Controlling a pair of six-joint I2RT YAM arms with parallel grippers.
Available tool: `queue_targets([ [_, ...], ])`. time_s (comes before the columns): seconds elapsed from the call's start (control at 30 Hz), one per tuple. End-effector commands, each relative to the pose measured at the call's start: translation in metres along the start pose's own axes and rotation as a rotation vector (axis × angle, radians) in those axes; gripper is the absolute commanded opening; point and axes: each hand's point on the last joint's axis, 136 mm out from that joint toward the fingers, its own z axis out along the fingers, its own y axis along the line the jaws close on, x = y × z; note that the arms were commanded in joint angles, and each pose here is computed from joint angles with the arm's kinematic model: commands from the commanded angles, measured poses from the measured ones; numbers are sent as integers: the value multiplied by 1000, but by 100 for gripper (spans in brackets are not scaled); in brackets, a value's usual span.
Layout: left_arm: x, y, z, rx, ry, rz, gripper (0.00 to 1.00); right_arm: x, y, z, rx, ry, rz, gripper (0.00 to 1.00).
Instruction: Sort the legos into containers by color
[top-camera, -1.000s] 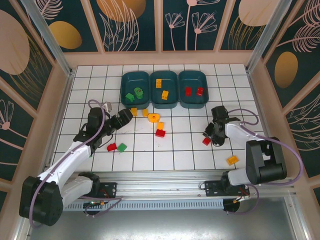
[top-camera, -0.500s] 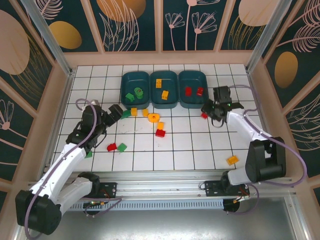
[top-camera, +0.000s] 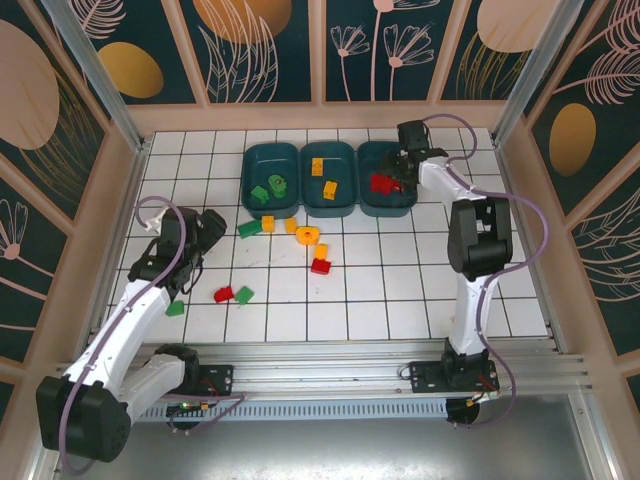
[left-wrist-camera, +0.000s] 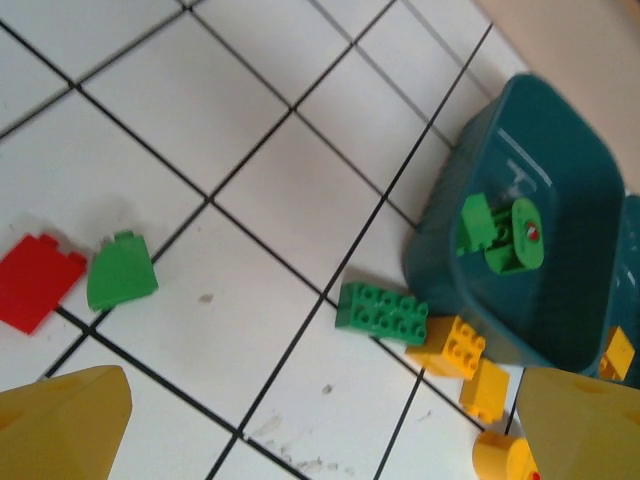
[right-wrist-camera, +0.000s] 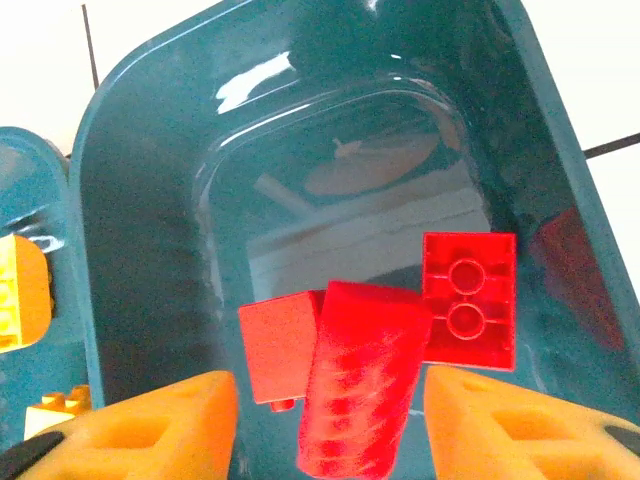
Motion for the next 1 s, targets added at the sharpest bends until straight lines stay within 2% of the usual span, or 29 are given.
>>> queue_targets([
  [0.0,7,0,0,8,45,-25,99,-24,12,-20,-3,-62,-49,58],
  [0.2,-9,4,-4,-42,-8,-18,98,-27,26,-71,-71,-156,-39,61],
  [0.4,-14,45,11,-182,-31,-34,87,27,47,-109,-201,-171,-87,64],
  [0.67,3,63,64,-274,92,-34,69,67,39,-99,-236,-103,-118,64],
  [0.97,13,99,80,-432,111,-22,63,74,30,-98,-221,-116,-122,64],
])
